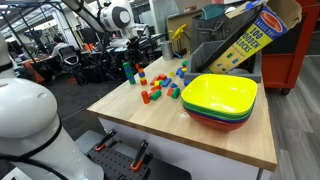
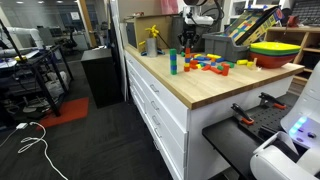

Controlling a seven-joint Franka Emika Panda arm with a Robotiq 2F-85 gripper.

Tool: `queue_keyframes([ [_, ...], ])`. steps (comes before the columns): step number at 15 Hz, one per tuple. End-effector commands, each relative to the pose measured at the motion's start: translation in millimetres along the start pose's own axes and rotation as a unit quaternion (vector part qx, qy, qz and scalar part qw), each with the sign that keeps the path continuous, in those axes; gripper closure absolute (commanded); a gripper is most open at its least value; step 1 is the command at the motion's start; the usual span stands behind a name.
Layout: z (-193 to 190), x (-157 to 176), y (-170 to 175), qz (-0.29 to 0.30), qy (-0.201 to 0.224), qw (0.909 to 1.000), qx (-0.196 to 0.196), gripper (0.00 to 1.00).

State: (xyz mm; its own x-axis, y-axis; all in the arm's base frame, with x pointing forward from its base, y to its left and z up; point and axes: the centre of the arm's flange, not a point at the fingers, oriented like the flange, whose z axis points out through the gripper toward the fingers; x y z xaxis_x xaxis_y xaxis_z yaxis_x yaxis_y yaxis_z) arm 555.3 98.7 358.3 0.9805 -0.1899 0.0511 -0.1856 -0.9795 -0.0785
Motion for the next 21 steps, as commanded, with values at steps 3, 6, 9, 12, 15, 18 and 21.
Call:
queue_keyframes([
  [3, -3.8, 7.6, -0.3, 0.018, 0.006, 0.9998, 0.008, 0.92],
  [6, -1.9, 5.8, -0.2, 0.017, 0.006, 0.9998, 0.007, 0.92],
  [9, -0.1, 4.9, 0.2, 0.017, 0.006, 0.9998, 0.006, 0.92],
  [12, 0.1, 5.7, 0.4, 0.023, 0.008, 0.9997, 0.003, 0.48],
  [15, -0.8, 6.4, -0.1, 0.032, 0.011, 0.9994, 0.004, 0.28],
  [18, -0.8, 6.0, -0.2, 0.037, 0.012, 0.9992, 0.004, 0.06],
  [21, -0.6, 5.5, -0.8, 0.037, 0.011, 0.9992, 0.005, 0.0],
])
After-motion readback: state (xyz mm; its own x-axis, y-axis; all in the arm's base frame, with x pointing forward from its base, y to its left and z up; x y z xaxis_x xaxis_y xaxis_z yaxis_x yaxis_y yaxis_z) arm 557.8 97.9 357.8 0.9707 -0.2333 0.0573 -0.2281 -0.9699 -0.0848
